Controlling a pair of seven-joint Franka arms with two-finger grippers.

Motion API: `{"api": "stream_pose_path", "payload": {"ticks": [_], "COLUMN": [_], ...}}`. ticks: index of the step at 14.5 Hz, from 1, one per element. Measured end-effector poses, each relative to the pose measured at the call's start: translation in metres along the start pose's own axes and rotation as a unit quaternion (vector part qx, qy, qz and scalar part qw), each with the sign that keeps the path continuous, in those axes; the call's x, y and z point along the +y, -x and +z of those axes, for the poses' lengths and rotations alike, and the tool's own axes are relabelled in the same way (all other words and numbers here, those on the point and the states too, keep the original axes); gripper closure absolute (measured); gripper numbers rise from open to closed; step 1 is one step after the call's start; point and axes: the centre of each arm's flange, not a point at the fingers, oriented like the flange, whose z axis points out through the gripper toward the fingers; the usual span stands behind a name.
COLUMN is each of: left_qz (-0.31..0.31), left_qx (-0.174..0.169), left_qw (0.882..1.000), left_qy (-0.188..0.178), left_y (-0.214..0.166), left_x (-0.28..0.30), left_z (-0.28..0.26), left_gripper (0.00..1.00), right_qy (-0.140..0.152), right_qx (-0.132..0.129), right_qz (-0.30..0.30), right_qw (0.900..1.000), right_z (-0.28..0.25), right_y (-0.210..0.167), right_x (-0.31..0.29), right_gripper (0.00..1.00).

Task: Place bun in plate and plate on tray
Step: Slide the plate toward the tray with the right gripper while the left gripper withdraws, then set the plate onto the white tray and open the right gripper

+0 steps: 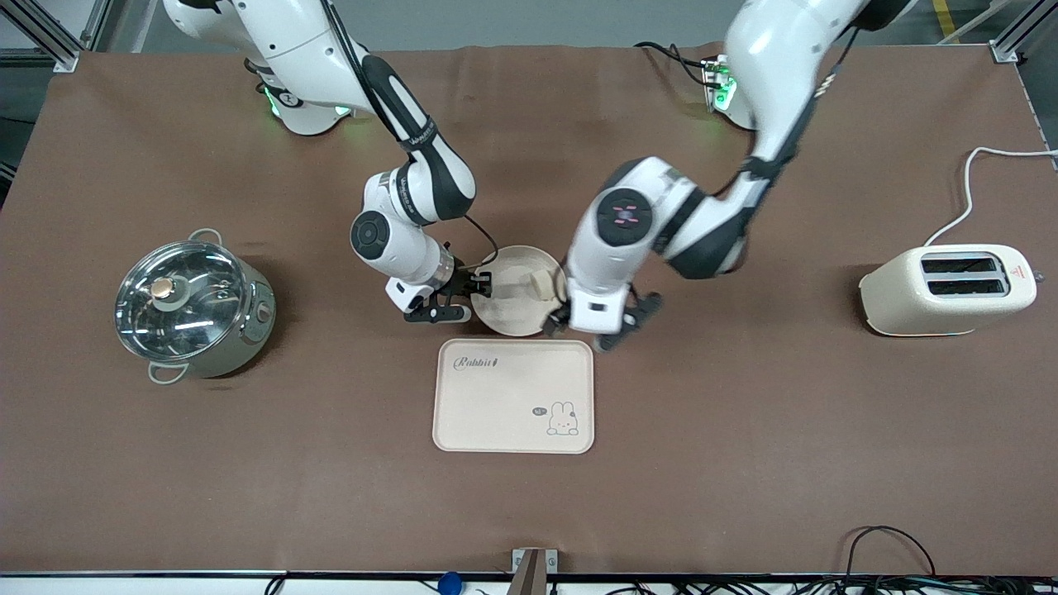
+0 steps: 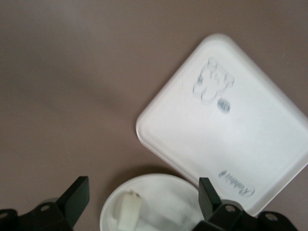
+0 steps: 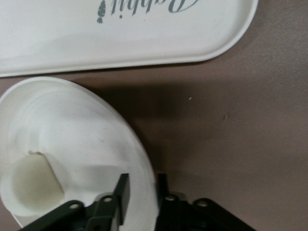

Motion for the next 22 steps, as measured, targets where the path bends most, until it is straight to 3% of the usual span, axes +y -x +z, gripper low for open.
{"api": "stream_pose_path", "payload": {"ticks": [2, 3, 6, 9, 13, 16, 19, 22], "left_qz": [0.028, 0.048, 0.106, 0.184, 0.277, 0.312, 0.327, 0.336], "left_qx": [0.017, 0.024, 0.038, 0.040, 0.036, 0.032, 0.015, 0.006], "left_qw": [0.999, 0.999, 0.994, 0.981, 0.958, 0.946, 0.942, 0.939], "left_qy": [0.004, 0.003, -0.011, -0.037, -0.066, -0.081, -0.077, -0.074], "left_y": [-0.058, -0.085, -0.142, -0.171, -0.179, -0.165, -0.149, -0.133], "left_x": [-0.028, -0.045, -0.093, -0.141, -0.199, -0.224, -0.243, -0.257], "left_z": [-0.046, -0.065, -0.117, -0.176, -0.250, -0.286, -0.300, -0.305], "left_gripper": [0.00, 0.00, 0.00, 0.00, 0.00, 0.00, 0.00, 0.00], "right_qy": [0.000, 0.000, 0.000, -0.004, -0.028, -0.050, -0.047, -0.039], "right_qx": [-0.001, 0.000, 0.000, 0.005, -0.004, 0.017, 0.034, 0.033], "right_qz": [-0.001, -0.002, -0.004, -0.005, -0.007, 0.000, 0.005, 0.018], "right_qw": [1.000, 1.000, 1.000, 1.000, 1.000, 0.999, 0.998, 0.999], "right_z": [0.001, 0.001, 0.000, -0.005, -0.037, -0.073, -0.099, -0.104], "right_y": [0.001, 0.001, 0.000, -0.004, -0.024, -0.056, -0.102, -0.153], "right_x": [-0.001, -0.001, -0.001, -0.005, -0.026, -0.031, -0.010, 0.019], "right_gripper": [0.92, 0.96, 0.96, 0.96, 0.96, 0.96, 0.96, 0.96]}}
